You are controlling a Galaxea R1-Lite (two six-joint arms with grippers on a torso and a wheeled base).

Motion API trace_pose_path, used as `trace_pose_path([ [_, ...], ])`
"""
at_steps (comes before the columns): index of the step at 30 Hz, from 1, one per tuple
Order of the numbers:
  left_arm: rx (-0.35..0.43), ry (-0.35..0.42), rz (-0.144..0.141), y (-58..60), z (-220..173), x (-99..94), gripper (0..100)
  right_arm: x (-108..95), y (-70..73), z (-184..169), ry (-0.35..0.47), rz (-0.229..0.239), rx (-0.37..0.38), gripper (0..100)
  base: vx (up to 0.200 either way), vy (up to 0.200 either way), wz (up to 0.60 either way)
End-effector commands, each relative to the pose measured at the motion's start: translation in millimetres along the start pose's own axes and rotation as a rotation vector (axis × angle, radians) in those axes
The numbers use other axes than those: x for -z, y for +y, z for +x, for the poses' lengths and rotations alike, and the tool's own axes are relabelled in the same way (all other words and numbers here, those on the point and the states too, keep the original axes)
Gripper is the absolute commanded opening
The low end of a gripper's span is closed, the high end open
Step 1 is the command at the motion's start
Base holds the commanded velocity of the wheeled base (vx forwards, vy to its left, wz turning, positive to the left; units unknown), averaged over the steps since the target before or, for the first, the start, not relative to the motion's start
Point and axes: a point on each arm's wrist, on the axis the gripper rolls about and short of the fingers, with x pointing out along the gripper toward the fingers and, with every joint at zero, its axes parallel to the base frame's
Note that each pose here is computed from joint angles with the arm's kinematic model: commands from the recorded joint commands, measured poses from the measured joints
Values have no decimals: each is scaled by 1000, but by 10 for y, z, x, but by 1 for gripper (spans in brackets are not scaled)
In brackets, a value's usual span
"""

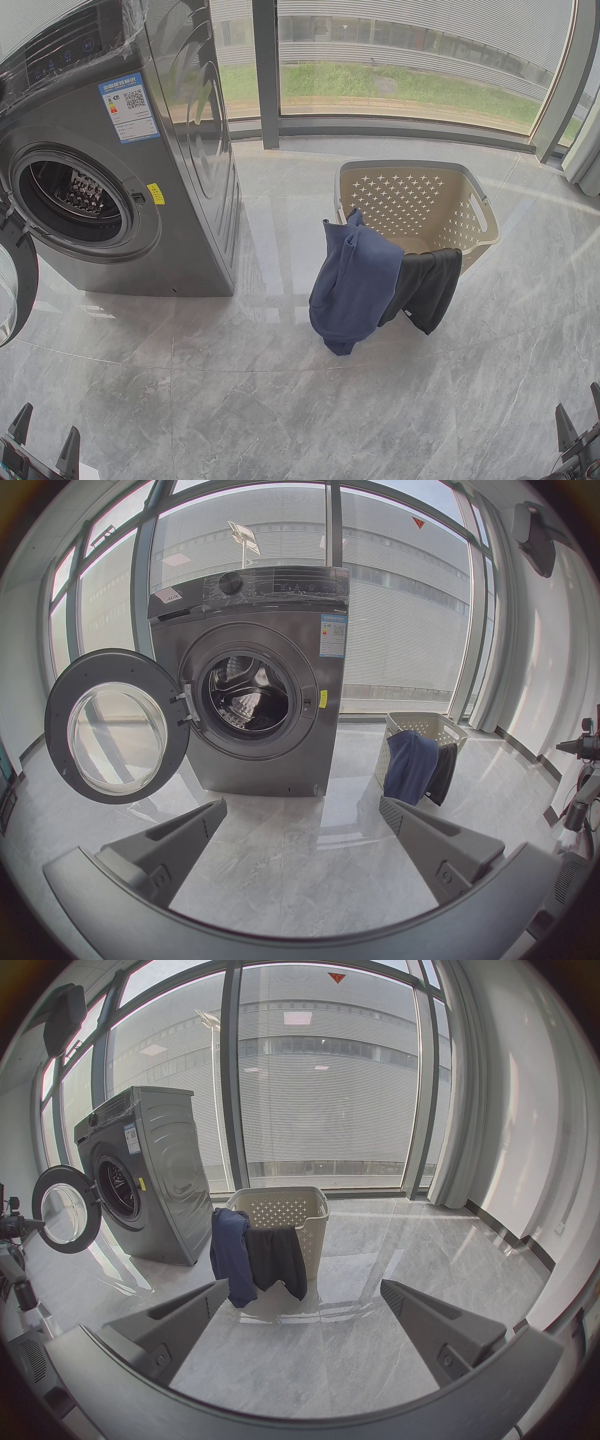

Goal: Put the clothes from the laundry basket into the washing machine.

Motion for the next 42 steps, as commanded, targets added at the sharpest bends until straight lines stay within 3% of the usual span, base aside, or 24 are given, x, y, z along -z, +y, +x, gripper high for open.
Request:
trace_pose_path([
  [1,-2,5,-2,1,3,47,100,44,0,-2,-2,0,-1,100,0,-200,0],
  [13,-1,3,-4,1,2,48,100,44,0,-2,-2,0,-1,100,0,-200,0],
  [25,-2,5,-4,1,3,47,100,46,0,-2,0,-3,-1,100,0,0,0],
  [31,0,5,-1,1,3,47,100,44,0,-2,-2,-2,-1,100,200,0,0],
  [37,0,5,-2,1,3,47,100,46,0,-2,0,-2,0,100,0,0,0],
  [42,0,5,-2,1,3,47,100,44,0,-2,-2,-2,-1,100,0,-200,0],
])
